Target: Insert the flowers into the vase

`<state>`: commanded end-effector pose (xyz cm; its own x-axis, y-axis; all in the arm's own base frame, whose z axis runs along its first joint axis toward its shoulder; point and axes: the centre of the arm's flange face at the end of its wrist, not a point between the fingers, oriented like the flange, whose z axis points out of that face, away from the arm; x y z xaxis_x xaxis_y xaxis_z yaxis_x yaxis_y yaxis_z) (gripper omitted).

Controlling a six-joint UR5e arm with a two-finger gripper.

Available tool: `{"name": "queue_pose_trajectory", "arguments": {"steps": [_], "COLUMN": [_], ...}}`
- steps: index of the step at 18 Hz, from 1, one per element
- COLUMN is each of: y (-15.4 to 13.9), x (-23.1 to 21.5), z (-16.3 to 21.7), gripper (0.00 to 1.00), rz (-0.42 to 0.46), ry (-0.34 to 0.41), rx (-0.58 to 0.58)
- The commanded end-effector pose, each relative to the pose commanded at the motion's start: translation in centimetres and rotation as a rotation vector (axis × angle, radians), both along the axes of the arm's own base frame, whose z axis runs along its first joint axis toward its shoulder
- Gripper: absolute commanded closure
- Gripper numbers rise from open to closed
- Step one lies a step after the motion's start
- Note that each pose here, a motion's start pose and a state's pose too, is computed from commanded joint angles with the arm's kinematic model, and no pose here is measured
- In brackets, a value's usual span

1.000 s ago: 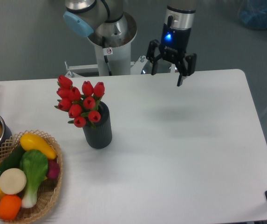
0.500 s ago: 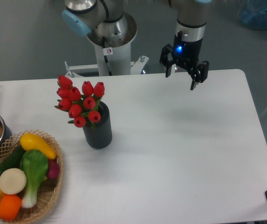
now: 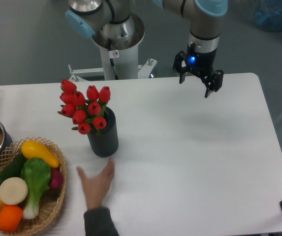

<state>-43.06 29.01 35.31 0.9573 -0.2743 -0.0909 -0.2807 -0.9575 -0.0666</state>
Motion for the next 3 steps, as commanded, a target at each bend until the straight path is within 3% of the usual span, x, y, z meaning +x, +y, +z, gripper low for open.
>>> {"name": "queue_pose_trajectory", "arguments": {"steps": [3], "y": [-0.23], "x": [-0.61], "z": [-0.63], "gripper": [0.00], "rz": [0.004], "ry": [0.007], "rx": [-0.049]}}
